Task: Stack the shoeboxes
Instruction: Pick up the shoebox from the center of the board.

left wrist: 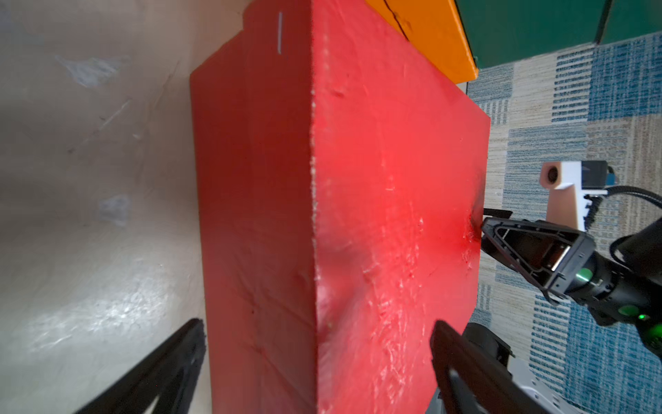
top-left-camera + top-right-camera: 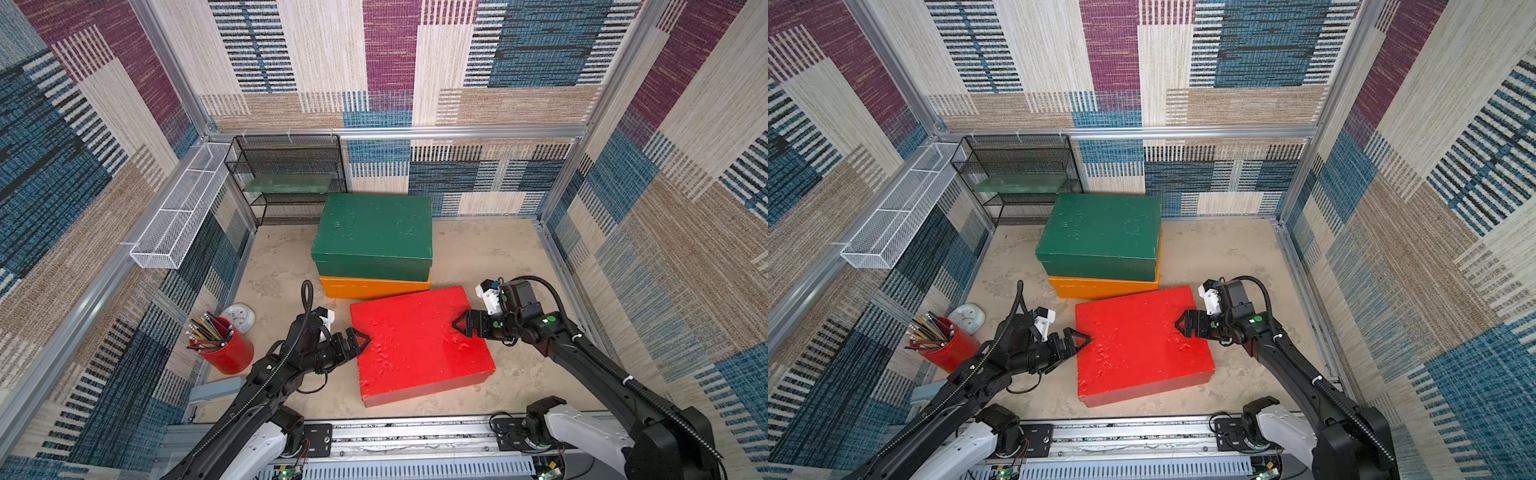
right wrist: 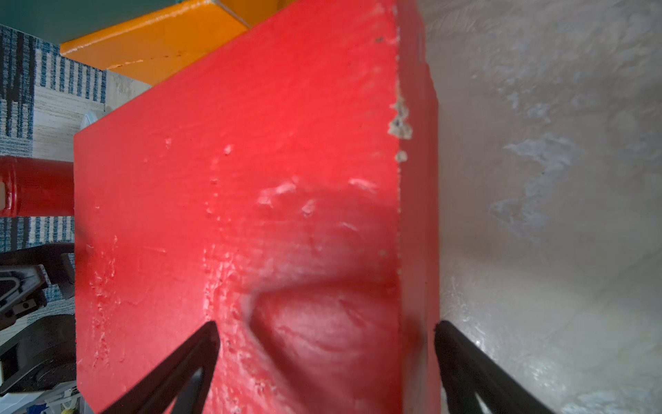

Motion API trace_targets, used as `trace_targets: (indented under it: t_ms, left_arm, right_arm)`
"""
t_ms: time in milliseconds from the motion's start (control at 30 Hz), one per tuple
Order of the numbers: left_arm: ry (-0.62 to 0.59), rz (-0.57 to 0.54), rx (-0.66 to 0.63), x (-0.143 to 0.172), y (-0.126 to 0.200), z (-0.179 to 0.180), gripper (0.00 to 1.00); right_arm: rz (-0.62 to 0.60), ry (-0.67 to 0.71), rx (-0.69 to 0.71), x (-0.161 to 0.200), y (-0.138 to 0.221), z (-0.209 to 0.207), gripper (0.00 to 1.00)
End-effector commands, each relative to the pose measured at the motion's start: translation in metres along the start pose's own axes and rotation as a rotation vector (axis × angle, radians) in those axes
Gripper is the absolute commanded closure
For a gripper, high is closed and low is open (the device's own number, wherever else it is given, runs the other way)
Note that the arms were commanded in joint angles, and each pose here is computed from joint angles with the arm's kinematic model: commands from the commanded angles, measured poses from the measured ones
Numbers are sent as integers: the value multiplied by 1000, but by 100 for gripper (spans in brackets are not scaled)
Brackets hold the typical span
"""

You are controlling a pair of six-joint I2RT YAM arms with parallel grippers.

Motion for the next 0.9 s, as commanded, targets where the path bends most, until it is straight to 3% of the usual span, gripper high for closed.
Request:
trace_targets:
  t_ms: [0,400,633,867]
  left_arm:
    - [15,-13,23,-3,-10,-3,1]
    - [13,20,67,-2,-39,-6,6]
    - [-19,-7,91,-8,-29,-20,8]
    - [-57,-25,131,-15,-21,-42,14]
  right_arm:
    - [-8,-3,-24,-2,-3,5,5]
    - [40,-30,-76,24,-16,12,1]
    - [48,-19,-101,33,-15,26,4]
    - [43,35,-155,33,-4,66,4]
Point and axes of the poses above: each gripper's point midway between its finger pads, its own y axis back along the fingers, its own z axis along the line the jaws close on, x = y × z, the point moved 2 cm from there along y, back along the fingers, and after that the axes turned 14 degrees about -y, right-handed, at the moved point
